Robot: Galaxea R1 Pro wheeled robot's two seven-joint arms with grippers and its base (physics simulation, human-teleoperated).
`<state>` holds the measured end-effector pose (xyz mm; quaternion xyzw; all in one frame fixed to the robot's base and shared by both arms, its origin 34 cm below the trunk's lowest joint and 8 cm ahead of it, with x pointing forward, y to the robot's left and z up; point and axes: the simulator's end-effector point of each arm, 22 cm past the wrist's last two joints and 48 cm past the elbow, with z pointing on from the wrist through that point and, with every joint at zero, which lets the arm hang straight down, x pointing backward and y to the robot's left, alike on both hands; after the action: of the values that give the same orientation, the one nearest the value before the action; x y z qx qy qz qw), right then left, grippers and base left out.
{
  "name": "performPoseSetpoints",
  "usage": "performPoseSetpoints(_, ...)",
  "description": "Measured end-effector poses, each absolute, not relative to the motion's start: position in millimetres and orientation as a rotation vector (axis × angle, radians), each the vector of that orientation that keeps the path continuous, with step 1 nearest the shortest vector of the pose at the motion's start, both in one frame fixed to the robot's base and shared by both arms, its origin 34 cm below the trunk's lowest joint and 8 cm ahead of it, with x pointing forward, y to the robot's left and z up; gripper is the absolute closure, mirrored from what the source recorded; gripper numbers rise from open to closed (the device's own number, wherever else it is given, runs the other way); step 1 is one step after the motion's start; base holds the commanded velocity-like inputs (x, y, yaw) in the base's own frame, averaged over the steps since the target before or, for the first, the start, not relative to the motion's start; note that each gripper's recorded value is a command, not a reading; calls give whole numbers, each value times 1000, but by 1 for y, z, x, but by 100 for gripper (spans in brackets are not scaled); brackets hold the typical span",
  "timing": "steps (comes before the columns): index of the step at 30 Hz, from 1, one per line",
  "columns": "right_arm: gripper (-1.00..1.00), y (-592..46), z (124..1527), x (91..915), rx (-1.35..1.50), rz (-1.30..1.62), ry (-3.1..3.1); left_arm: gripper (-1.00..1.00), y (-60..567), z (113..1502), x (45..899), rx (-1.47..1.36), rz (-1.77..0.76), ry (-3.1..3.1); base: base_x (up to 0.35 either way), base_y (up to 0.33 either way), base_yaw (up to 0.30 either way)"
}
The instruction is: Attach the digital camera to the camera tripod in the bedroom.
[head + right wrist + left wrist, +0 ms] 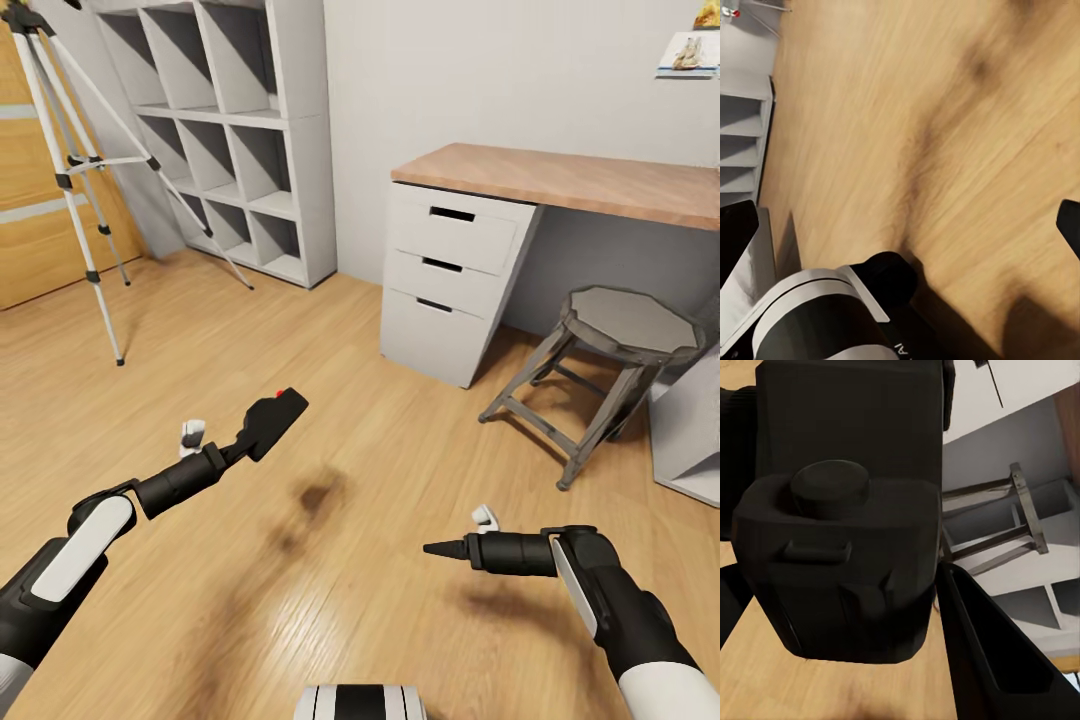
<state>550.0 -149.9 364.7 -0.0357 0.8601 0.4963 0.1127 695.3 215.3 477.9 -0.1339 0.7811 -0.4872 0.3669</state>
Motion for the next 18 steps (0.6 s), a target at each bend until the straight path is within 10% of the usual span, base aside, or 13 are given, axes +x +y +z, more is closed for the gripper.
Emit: performPoseSetpoints(18, -100, -154, 397, 561, -153, 1388, 2475, 100, 216, 490, 693, -385, -1243, 1995, 0, 0, 0)
